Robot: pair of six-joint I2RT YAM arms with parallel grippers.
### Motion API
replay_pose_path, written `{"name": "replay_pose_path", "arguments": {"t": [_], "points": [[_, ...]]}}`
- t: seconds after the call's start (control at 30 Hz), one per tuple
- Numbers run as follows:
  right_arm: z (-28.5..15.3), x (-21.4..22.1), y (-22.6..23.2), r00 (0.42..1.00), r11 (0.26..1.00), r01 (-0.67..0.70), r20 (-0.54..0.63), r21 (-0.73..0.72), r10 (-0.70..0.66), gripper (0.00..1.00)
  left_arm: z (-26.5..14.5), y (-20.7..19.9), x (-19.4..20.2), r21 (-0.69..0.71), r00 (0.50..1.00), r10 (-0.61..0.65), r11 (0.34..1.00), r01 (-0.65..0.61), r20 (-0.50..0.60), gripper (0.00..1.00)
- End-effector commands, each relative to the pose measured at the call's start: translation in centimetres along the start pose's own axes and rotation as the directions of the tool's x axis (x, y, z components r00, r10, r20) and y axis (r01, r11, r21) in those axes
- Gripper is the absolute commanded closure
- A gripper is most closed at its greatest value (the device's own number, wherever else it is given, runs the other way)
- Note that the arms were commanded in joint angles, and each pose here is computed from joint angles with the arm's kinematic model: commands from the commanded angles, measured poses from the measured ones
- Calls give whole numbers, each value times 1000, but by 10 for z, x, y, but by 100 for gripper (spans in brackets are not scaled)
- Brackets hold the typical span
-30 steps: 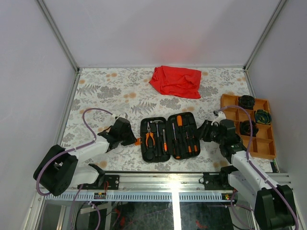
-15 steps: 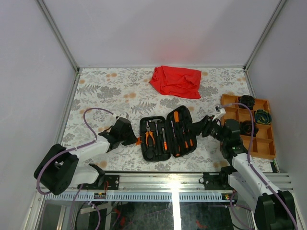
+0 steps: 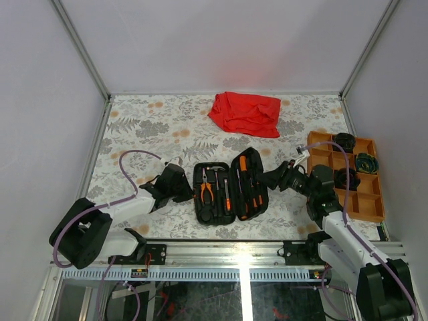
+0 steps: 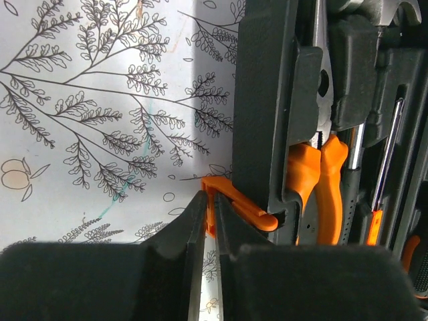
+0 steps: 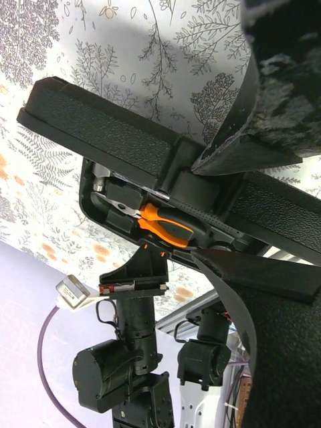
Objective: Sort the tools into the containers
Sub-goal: Close the storage box at the center of the board.
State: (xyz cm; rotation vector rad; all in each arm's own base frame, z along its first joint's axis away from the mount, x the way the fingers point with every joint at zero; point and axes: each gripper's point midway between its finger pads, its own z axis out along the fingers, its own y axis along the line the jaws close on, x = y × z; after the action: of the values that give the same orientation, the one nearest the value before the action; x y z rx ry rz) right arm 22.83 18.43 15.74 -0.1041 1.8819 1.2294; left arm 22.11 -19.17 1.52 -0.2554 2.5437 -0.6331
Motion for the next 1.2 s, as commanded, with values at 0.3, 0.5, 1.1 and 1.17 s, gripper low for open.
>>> {"name": "replay_pose_path", "arguments": {"t": [0.3,0.5,1.1,1.17], "points": [[21,31,28,981,998,65,-184,-21,-68,48,3,3,22,-3,997,9,1000,-9,-80,94],[28,39,35,974,997,64,-216,-42,-71,49,4,4,23,-7,997,10,1000,-10,-80,95],[63,63,64,940,990,107,-313,-96,-132,49,1,9,24,-20,997,8,1000,-10,-77,95],[68,67,66,935,989,110,-327,-100,-138,49,1,10,24,-24,997,8,1000,-10,-74,95]]}}
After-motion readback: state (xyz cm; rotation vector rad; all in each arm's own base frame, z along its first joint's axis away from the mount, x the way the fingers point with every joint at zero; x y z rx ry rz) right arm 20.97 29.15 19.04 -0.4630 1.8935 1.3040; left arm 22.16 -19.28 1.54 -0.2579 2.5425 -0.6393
